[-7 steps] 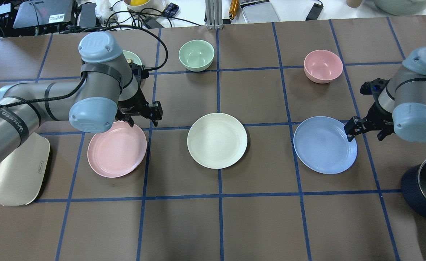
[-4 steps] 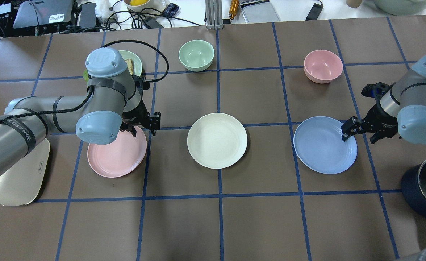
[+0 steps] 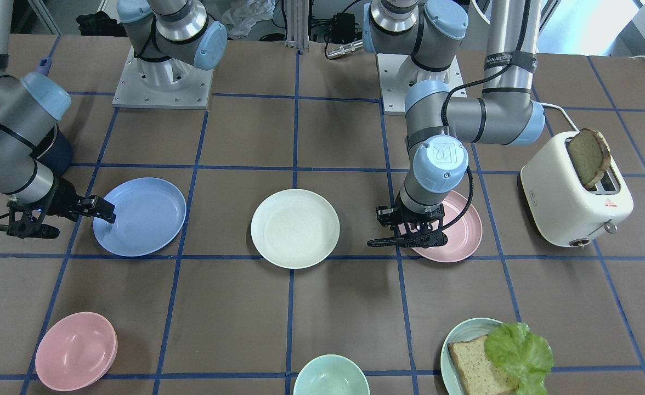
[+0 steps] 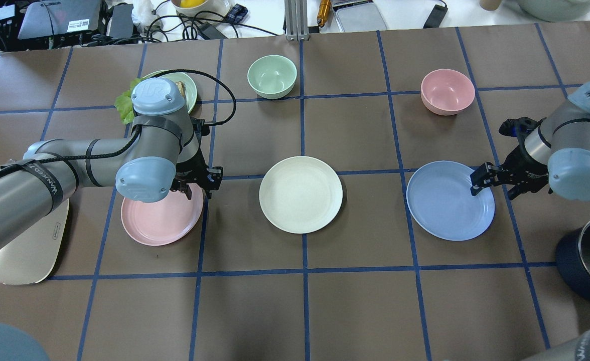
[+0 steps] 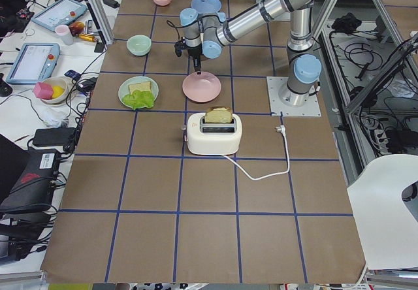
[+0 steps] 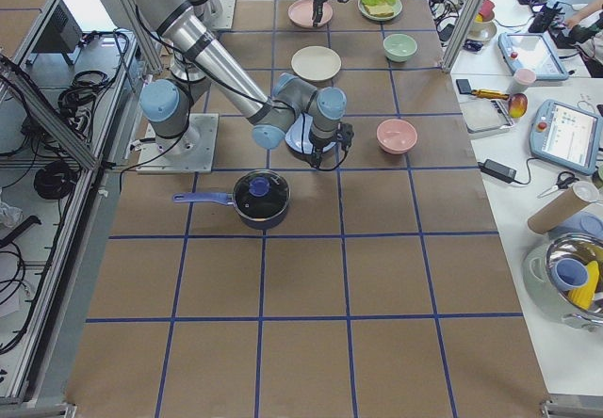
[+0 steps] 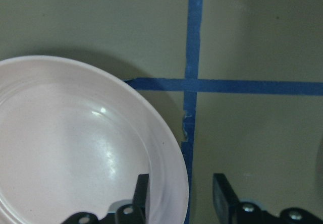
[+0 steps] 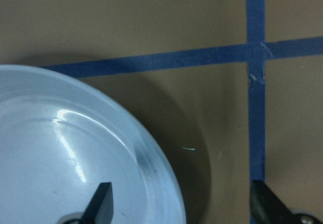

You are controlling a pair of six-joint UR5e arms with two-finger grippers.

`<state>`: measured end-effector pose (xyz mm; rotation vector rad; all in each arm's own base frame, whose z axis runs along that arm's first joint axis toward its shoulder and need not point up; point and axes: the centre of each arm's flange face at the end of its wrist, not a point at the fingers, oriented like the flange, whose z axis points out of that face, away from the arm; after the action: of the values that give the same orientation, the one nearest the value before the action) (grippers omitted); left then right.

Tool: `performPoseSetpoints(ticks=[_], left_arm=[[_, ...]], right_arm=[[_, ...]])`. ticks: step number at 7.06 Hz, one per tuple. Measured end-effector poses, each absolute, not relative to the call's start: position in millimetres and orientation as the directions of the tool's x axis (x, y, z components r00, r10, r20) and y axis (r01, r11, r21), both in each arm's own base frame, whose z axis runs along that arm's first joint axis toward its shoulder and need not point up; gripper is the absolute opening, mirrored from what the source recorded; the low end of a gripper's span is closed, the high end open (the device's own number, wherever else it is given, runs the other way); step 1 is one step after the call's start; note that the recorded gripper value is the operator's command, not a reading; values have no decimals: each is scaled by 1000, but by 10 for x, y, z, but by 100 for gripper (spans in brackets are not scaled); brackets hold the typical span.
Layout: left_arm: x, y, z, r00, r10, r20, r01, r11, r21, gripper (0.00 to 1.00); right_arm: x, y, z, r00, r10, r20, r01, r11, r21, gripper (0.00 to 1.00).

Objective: Stack three plates with pink and blue
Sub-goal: 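Close the left gripper on the pink plate rim while the right grips the blue rim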

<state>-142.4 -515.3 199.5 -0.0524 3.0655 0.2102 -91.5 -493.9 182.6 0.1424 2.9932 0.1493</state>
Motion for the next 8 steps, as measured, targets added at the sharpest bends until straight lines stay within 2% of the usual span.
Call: performPoseSetpoints(ticks=[2,3,4,5,8], left_arm=[[-1427,-5156,1923,-997,-27,-68,-37,988,150,36],[-1427,-5159,1887,-997,-23,-68,-34,987,157,34],[-1425,-5161,1857,-997,-19,-69,-30,986,162,22],[-1423,-5163,1840,-997,-16,-71,-27,986,165,1],[-1420,-5166,1839,-997,3,-76,-10,985,171,0]], right_arm=[[-896,-4986,1828,-980,104,-168,91,992,85,14],[-887,-5001,1833,-978,104,-182,91,993,81,0],[-889,-5007,1841,-977,104,-186,90,992,84,0],[-893,-5011,1853,-977,103,-186,89,992,85,0],[-937,-5072,2015,-982,96,-160,86,994,69,0]])
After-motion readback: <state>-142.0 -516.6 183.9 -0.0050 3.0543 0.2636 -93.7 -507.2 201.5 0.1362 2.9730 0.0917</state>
